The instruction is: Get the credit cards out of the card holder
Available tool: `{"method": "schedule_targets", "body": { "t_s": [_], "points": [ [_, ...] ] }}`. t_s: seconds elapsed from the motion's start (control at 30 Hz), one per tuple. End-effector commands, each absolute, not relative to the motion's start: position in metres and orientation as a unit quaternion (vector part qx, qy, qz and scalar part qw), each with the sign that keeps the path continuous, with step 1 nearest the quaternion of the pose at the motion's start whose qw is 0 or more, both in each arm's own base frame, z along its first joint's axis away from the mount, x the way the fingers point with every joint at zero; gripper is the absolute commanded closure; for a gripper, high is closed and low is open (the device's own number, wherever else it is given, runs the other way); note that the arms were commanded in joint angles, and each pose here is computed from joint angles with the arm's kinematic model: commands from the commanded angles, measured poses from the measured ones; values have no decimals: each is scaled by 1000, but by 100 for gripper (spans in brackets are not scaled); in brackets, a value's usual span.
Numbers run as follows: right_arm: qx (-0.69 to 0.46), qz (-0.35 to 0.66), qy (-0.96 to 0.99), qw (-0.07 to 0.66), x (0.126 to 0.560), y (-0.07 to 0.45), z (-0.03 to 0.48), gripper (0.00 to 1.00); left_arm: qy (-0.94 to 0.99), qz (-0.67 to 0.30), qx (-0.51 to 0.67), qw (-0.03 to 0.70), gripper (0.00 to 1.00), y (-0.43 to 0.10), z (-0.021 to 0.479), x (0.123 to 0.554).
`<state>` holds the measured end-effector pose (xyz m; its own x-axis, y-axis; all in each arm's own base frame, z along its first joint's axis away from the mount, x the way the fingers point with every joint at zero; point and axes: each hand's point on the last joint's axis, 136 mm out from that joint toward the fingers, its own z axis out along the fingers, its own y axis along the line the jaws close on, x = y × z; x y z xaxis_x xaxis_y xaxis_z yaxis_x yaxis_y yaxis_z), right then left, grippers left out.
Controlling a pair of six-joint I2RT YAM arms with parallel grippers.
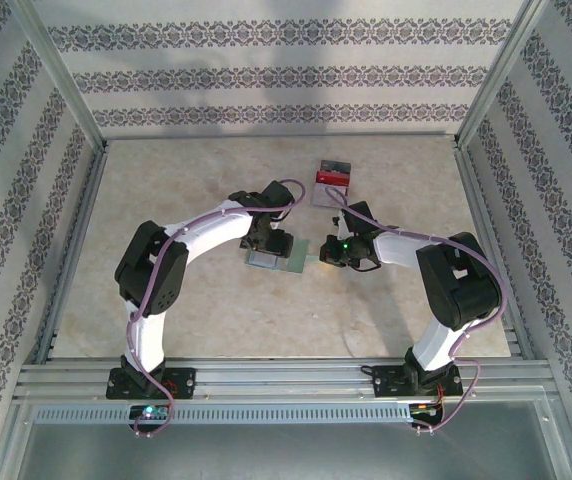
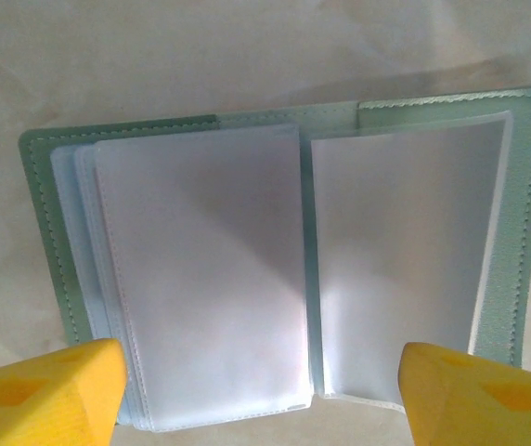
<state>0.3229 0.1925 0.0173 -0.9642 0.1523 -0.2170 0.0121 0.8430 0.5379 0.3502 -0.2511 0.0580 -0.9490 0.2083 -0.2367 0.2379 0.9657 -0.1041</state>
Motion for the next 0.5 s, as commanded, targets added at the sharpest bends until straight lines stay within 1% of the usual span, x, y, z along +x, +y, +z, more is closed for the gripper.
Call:
{"method": "schedule_targets", "body": {
  "t_s": [0.0,0.17,0.47],
  "points": [
    [66,188,979,47,282,160,-30,100,985,-69,116,106,22,-252,50,352],
    [67,188,979,48,282,160,-29,100,986,-71,113,99,20,-253,43,351],
    [67,188,979,48,283,161,-30,100,985,-97,113,83,20,-263,34,346]
  ]
}}
